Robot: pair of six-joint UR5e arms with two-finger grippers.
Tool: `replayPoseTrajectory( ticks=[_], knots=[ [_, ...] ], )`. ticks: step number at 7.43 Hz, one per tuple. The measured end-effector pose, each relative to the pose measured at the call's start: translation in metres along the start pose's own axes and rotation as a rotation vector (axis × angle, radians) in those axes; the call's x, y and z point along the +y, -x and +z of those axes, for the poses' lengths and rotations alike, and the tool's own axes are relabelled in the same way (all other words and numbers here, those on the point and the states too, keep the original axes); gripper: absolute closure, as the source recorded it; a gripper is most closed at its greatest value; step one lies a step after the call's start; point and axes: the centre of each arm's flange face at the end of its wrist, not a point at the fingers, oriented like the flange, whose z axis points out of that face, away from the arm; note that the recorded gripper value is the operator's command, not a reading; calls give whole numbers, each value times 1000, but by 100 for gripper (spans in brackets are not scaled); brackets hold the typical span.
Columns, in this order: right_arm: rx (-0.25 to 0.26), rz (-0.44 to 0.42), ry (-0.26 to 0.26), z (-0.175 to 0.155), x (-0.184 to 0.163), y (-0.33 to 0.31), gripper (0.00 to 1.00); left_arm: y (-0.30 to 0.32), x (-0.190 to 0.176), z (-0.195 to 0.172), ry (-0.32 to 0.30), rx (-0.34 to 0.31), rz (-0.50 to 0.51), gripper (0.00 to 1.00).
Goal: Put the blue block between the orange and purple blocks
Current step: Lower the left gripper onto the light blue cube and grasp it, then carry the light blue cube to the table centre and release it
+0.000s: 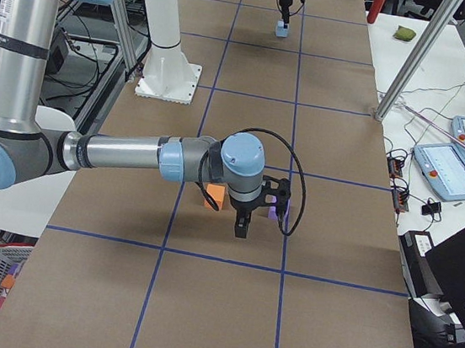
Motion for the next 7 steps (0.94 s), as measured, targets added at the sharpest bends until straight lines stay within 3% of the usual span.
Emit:
replayPoseTrajectory(
  ticks=[2, 3, 4, 5, 7],
  knots=[
    [1, -2, 3, 1, 0, 0, 0, 7, 2, 12, 12, -4, 8, 5],
    [0, -2, 3, 1, 0, 0, 0, 8, 3, 17, 20, -3, 11, 41],
    [0, -3, 3, 1, 0, 1, 0, 7, 3, 19, 26, -2, 10, 88],
    [-1, -3, 2, 1, 0, 1, 0, 6, 4, 20, 33, 0, 6, 100],
    [-4, -1, 2, 1, 0, 1, 0, 4, 9, 17, 79, 23, 0, 100]
  ],
)
